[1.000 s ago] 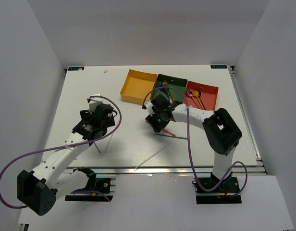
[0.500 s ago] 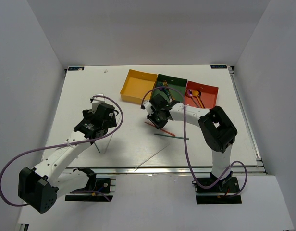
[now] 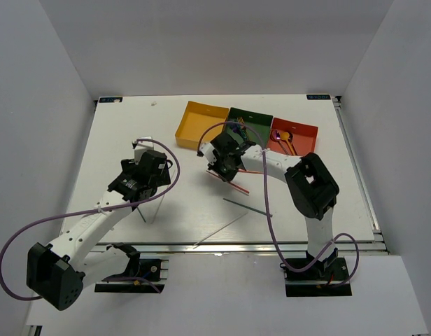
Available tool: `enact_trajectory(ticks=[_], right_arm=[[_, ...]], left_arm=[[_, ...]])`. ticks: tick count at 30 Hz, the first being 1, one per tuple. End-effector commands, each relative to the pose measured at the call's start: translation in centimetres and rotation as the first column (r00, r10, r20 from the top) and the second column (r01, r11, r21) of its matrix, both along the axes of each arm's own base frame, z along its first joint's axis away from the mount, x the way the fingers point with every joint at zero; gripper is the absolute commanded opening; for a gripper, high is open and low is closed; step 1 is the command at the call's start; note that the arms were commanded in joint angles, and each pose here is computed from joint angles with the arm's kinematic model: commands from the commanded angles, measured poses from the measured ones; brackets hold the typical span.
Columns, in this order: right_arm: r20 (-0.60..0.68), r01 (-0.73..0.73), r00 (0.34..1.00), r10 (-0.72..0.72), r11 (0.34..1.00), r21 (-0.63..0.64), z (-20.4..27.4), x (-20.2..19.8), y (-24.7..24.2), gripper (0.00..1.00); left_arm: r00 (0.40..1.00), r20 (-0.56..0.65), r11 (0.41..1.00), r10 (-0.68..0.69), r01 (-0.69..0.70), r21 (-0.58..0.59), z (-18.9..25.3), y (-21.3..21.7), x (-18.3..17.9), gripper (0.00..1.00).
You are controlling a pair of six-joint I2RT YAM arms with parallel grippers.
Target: Sort the eating utensils into containers
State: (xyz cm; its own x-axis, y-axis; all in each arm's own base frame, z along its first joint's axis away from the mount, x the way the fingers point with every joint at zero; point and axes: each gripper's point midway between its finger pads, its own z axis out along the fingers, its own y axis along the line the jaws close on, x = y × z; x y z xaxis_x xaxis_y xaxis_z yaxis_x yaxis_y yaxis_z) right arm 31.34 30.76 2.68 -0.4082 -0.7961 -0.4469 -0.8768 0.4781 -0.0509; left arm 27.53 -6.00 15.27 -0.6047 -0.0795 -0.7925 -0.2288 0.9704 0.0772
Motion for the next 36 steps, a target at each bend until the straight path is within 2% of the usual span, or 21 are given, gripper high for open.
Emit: enact_trajectory(ticks=[1,4,6,8,10,14,17,19,23,25,28,30,32,34,35,36], right_arm=[[0.099,-0.112,0.990,0.103,0.990,0.087,5.2,1.1,3.5,0.00],[0.200,-0.157,0.974,0.110,0.958,0.239,10.7,2.2,6.3,0.00],[0.265,-0.130,0.963,0.044,0.940,0.317,13.7,3.7,7.6,0.00],[0.332,-0.046,0.939,-0.091,0.923,0.383,16.7,7.2,9.0,0.00],[0.378,0.028,0.906,-0.191,0.917,0.397,18.1,10.3,9.4,0.00],[0.463,0.065,0.833,-0.302,0.885,0.460,21.2,16.7,12.0,0.00],[0.513,0.121,0.753,-0.413,0.853,0.508,22.2,20.5,11.4,0.00],[0.506,0.138,0.733,-0.454,0.828,0.543,21.8,21.8,10.6,0.00],[0.472,0.130,0.708,-0.526,0.753,0.645,21.9,23.3,10.1,0.00],[0.461,0.135,0.699,-0.546,0.735,0.664,22.0,24.1,9.9,0.00],[0.447,0.170,0.706,-0.549,0.744,0.646,19.6,25.0,10.0,0.00],[0.439,0.176,0.713,-0.547,0.745,0.643,19.1,25.1,10.0,0.05],[0.427,0.193,0.707,-0.564,0.735,0.650,18.9,25.2,9.8,0.20],[0.417,0.202,0.707,-0.571,0.729,0.654,18.9,25.3,9.6,0.26],[0.409,0.203,0.704,-0.580,0.717,0.667,19.5,25.4,9.6,0.38],[0.409,0.208,0.698,-0.587,0.714,0.669,19.7,25.6,9.4,0.45]], left_arm=[[1.000,0.015,1.000,-0.010,0.011,-0.008,0.3,-0.2,0.2,0.97],[1.000,0.020,1.000,-0.006,0.007,-0.008,0.5,-0.2,0.2,0.97],[1.000,0.025,1.000,-0.001,0.001,-0.006,0.6,0.0,0.2,0.97],[1.000,0.030,1.000,0.000,0.001,-0.011,0.8,0.0,0.1,0.97],[0.999,0.034,1.000,0.001,0.000,-0.011,0.8,0.0,0.1,0.97],[0.999,0.049,1.000,0.008,-0.007,-0.018,1.1,0.2,0.0,0.97],[0.999,0.051,1.000,0.003,-0.002,-0.026,1.2,0.0,0.0,0.97],[0.999,0.052,0.999,-0.006,0.007,-0.031,1.2,-0.1,0.0,0.97],[0.998,0.055,0.999,-0.008,0.010,-0.037,1.3,-0.2,0.0,0.97],[0.998,0.065,0.999,-0.009,0.012,-0.046,1.6,-0.2,-0.1,0.97],[0.997,0.072,0.998,-0.017,0.021,-0.057,1.7,-0.4,-0.1,0.97],[0.997,0.072,0.998,-0.023,0.027,-0.060,1.7,-0.5,-0.2,0.97],[0.997,0.070,0.997,-0.027,0.031,-0.064,1.7,-0.6,-0.2,0.97],[0.997,0.069,0.997,-0.029,0.033,-0.063,1.7,-0.6,-0.2,0.97],[0.997,0.070,0.997,-0.029,0.033,-0.064,1.7,-0.6,-0.2,0.97],[0.997,0.068,0.997,-0.031,0.036,-0.065,1.7,-0.6,-0.2,0.97]])
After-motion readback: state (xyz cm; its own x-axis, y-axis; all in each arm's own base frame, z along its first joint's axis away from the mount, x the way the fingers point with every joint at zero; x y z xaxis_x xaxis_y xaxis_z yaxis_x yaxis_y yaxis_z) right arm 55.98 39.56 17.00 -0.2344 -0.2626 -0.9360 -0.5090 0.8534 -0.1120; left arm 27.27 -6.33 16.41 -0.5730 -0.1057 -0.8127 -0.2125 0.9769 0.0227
